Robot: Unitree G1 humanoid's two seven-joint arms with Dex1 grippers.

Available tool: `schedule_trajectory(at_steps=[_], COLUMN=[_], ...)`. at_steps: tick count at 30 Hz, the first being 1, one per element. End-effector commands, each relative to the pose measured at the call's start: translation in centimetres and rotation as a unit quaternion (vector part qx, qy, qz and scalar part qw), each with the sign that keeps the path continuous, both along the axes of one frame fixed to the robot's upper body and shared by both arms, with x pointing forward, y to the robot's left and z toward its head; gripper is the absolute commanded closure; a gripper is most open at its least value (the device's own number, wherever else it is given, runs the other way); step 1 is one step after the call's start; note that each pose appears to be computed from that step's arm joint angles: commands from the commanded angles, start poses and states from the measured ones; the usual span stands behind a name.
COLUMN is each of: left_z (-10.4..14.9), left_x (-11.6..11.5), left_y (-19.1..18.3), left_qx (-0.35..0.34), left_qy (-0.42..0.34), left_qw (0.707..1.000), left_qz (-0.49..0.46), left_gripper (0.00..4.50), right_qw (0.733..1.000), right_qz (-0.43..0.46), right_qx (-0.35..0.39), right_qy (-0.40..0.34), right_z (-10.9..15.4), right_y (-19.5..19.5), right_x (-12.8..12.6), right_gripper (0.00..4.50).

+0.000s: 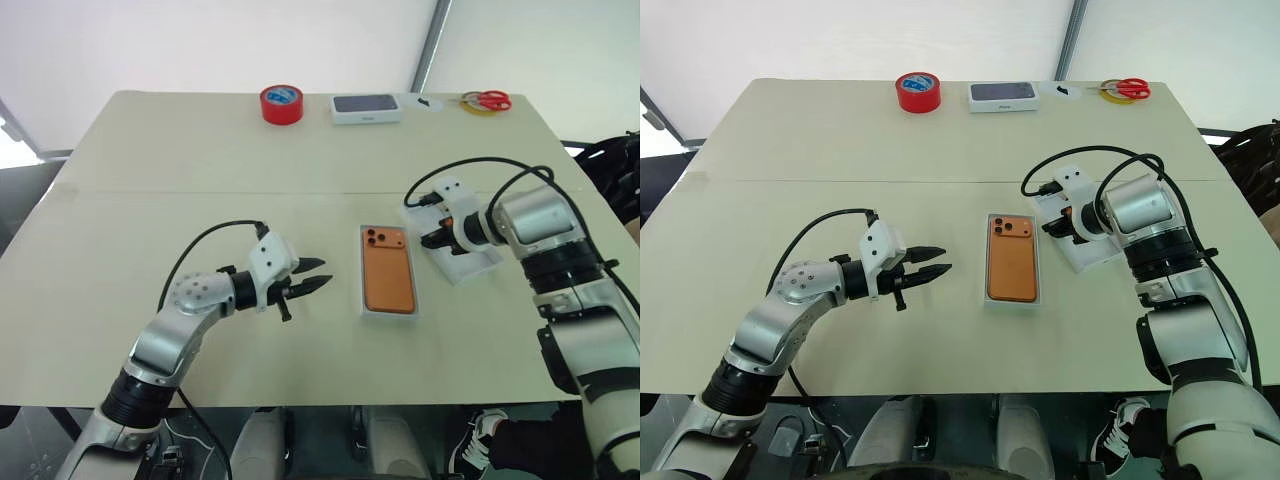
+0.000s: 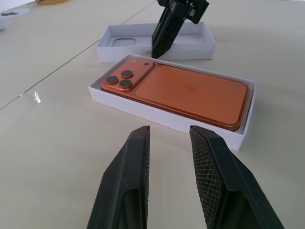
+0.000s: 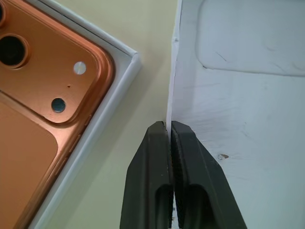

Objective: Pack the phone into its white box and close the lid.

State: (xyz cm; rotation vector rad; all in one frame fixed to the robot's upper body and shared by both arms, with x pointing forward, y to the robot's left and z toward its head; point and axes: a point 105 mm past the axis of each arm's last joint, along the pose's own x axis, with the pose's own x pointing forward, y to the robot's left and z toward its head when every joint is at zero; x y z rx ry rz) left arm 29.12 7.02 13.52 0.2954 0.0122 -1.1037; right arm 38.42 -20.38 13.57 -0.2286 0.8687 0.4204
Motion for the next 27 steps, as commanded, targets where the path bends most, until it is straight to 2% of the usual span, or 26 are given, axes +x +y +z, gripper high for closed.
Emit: schedule_trajectory(at_steps=[1, 4, 6, 8, 12, 17, 21, 25, 27], left_z=[1.2, 1.9, 2.3, 2.6, 3.0, 3.2, 3.4, 3.0, 2.6], left_x=[0.6, 1.7, 2.4, 2.8, 3.8, 5.1, 5.7, 5.7, 5.5], left_y=[1.4, 3.1, 4.2, 4.8, 5.4, 5.8, 5.7, 4.4, 3.4], left_qx=[-0.021, -0.054, -0.072, -0.085, -0.099, -0.088, -0.086, -0.081, -0.079], left_qy=[-0.028, -0.026, -0.025, -0.03, -0.032, -0.042, -0.049, -0.046, -0.041], left_qw=[0.999, 0.994, 0.99, 0.987, 0.983, 0.982, 0.982, 0.985, 0.987], left_qz=[0.039, 0.095, 0.122, 0.136, 0.149, 0.159, 0.161, 0.144, 0.131], left_gripper=[3.12, 3.12, 3.12, 3.12, 3.12, 3.12, 3.12, 3.12, 3.12], right_qw=[0.995, 0.979, 0.955, 0.931, 0.895, 0.866, 0.847, 0.849, 0.849], right_qz=[0.0, -0.005, 0.02, 0.062, 0.102, 0.088, -0.034, -0.138, -0.156], right_qx=[0.053, 0.177, 0.28, 0.351, 0.433, 0.49, 0.525, 0.503, 0.5], right_qy=[-0.083, -0.102, -0.092, -0.08, -0.024, 0.041, 0.079, 0.082, 0.076], right_z=[5.7, 9.9, 12.2, 13.2, 11.6, 9.3, 5.8, 3.6, 3.6], right_y=[0.1, 1.6, 3.7, 5.7, 9.5, 13.6, 15.7, 14.8, 14.4], right_x=[0.7, -0.1, -1.2, -2.1, -3.1, -4.5, -6.8, -7.1, -7.1], right_gripper=[4.45, 4.45, 4.45, 4.45, 4.45, 4.45, 4.45, 4.45, 3.87])
